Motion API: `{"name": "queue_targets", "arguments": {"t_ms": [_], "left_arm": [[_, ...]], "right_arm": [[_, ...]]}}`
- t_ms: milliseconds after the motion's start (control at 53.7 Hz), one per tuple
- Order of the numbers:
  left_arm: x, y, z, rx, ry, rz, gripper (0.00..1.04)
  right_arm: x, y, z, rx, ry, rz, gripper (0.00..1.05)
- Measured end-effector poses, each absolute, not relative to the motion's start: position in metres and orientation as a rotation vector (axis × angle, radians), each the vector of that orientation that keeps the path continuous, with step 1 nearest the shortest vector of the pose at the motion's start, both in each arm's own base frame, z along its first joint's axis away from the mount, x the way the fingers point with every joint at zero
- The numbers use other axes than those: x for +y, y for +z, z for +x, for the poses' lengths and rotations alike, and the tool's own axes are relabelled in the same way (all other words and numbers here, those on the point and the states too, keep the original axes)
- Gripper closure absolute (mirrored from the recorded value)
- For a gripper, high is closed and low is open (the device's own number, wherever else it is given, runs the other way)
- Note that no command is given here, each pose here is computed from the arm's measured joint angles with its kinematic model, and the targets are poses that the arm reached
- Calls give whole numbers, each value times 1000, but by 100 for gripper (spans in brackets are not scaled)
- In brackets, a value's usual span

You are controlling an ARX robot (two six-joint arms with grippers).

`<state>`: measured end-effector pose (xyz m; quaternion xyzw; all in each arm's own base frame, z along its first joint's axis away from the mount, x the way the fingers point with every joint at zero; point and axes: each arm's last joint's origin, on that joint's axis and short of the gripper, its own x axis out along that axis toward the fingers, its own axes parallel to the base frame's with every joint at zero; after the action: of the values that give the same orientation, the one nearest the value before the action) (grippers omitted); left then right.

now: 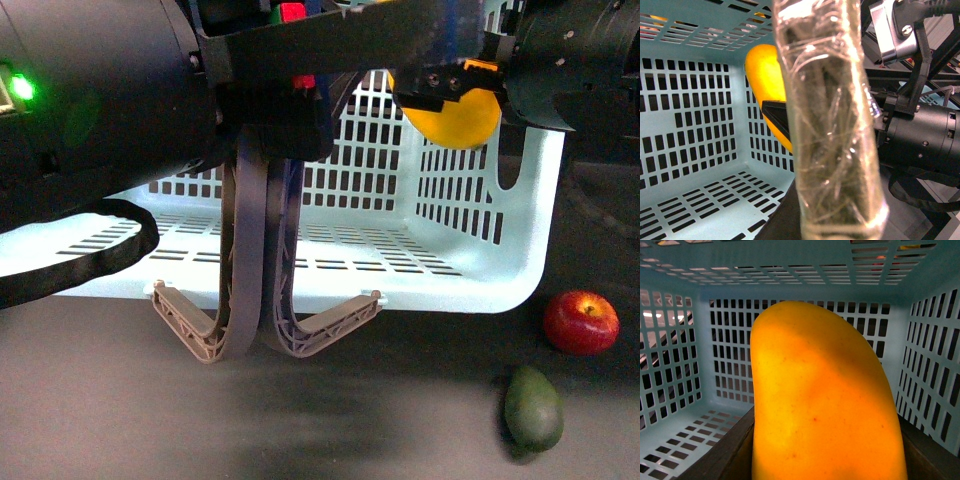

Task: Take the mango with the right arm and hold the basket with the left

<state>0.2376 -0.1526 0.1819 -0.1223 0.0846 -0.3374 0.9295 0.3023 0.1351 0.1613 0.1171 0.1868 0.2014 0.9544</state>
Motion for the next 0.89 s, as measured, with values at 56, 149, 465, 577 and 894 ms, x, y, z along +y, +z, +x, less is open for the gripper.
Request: {"name": "queue_targets", "arguments": {"t_ms": [56, 149, 465, 577, 894], "left_arm": [[-153, 182, 238, 173, -690, -250, 97], [-152, 182, 238, 173, -689, -249, 97], [-152, 179, 236, 188, -688, -250, 97], [-152, 179, 236, 187, -693, -247, 97], [-152, 179, 236, 188, -696, -247, 97]], "right_arm": [[136, 164, 304, 362, 405, 248, 21], [135, 167, 304, 341, 385, 251, 10], [113, 199, 269, 147, 249, 116, 8], [96, 208, 247, 110, 225, 105, 8], [26, 202, 173, 133, 25, 170, 8]]}}
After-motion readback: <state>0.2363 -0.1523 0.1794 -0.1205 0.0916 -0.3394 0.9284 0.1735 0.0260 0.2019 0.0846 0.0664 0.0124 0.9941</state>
